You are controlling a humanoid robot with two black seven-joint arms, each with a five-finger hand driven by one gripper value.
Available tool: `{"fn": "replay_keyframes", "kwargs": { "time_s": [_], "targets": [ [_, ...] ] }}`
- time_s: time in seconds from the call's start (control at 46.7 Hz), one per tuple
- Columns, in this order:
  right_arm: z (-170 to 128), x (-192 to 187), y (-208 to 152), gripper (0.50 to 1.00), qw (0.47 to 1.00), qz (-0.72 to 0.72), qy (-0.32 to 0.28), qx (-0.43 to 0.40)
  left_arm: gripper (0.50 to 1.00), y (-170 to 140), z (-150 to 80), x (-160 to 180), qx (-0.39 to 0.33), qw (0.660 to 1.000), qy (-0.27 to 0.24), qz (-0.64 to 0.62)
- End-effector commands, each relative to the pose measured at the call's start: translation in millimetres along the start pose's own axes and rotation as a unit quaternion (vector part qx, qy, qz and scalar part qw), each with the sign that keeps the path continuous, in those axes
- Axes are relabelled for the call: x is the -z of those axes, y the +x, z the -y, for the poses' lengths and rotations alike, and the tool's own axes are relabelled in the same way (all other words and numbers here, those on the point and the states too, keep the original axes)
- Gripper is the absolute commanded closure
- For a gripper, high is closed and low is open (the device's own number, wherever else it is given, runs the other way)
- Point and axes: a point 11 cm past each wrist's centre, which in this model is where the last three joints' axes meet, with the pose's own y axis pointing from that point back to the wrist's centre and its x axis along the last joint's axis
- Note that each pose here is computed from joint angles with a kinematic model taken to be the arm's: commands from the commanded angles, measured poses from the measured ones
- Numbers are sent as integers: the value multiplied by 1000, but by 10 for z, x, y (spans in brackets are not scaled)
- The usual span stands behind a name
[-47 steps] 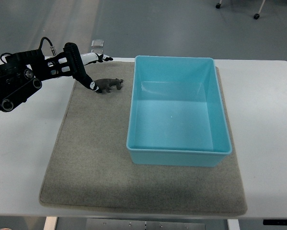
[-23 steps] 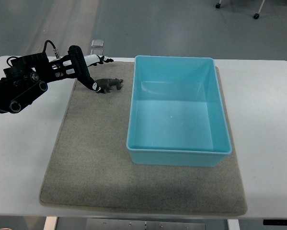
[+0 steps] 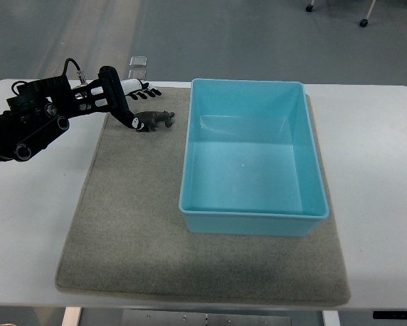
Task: Place brown hippo in blue box with left hand
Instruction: 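Close the left hand fingers around the brown hippo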
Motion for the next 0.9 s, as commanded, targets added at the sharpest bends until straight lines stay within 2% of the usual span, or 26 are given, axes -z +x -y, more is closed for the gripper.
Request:
{"fn": "replay_keyframes", "kwargs": {
  "time_s": [0.0,0.107,0.342,0.492,0.599,0.642,0.728,0.877],
  "targets": [
    [0,0,0,564,1000,0,0,0,696,-16,12,-2,2,1000,6,1],
    [0,0,0,564,1000,0,0,0,739,-21,16,-1,2,1000,10,1],
    [0,0,0,564,1000,0,0,0,765,-35,17,6,4,1000,12,3],
    [0,0,0,564,1000,0,0,0,802,-61,23,14,8,1000,14,5],
    [0,0,0,564,1000,0,0,0,853,-75,24,18,11,1000,15,8],
    [0,0,0,564,1000,0,0,0,887,-85,25,21,12,1000,16,9],
    [0,0,0,564,1000,0,0,0,990,-95,22,26,14,1000,16,10],
    [0,0,0,564,1000,0,0,0,1000,-91,22,9,16,1000,14,10]
  ]
}}
